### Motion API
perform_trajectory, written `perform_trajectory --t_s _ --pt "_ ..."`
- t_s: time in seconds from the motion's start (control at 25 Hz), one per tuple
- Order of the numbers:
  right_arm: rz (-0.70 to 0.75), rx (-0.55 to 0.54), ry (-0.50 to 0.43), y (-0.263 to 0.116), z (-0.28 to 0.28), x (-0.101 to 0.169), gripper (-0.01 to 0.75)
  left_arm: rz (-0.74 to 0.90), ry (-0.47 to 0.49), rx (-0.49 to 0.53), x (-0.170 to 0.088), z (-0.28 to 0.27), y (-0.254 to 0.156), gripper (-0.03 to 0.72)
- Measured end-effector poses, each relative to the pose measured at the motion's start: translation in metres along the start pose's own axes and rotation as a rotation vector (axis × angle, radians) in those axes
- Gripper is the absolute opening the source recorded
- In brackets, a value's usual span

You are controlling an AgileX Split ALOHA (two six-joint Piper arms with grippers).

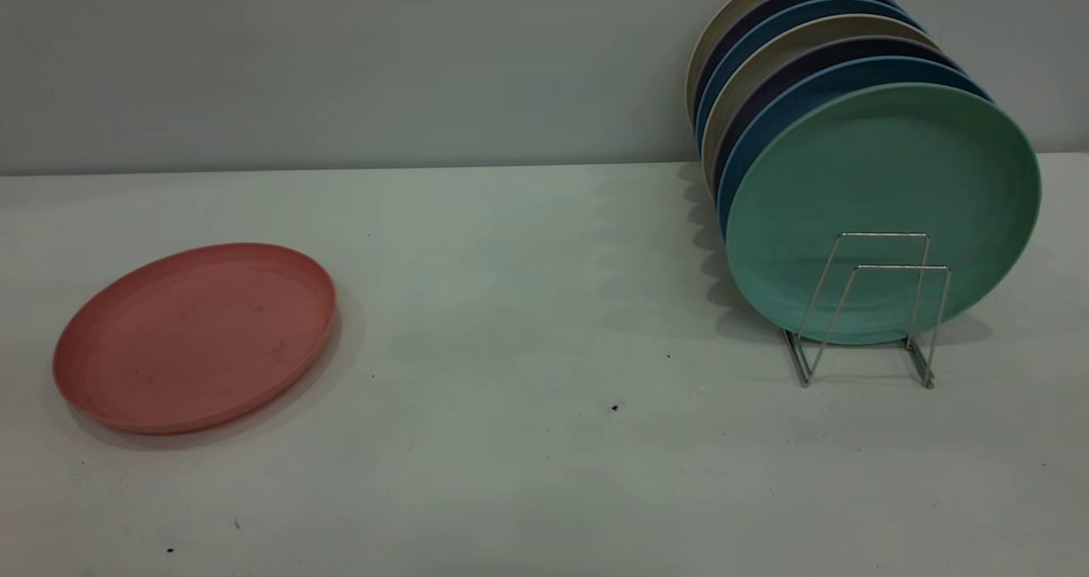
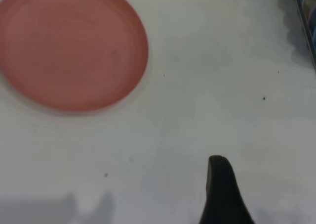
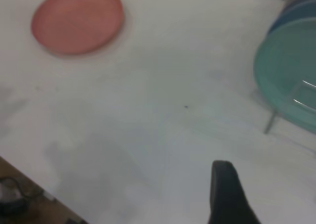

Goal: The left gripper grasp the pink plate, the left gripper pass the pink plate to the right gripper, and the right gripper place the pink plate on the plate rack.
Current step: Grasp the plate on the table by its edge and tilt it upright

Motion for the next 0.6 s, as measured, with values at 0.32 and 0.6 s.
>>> perform_trajectory --t_s 0.32,0.6 --pt "0.029 0.018 0.047 0.003 0.034 -0.013 0.443 -0.031 -0.044 0.049 0.004 0.057 0.009 0.485" --pt "0.065 0.037 0.067 0.017 0.052 -0.025 0.443 -0.109 -0.108 0.005 0.016 0.083 0.030 0.485"
Point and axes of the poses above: a point on each arm's last joint axis where the gripper is mounted, z pointing out along that axis toward the gripper, x along the wrist's bending axis when the last joint is at zero, y = z × x, the point moved 8 cm from there along z, pointing out along that axis toward the gripper, and after that the axes turned 6 degrees about -z, right-handed, at the moved point
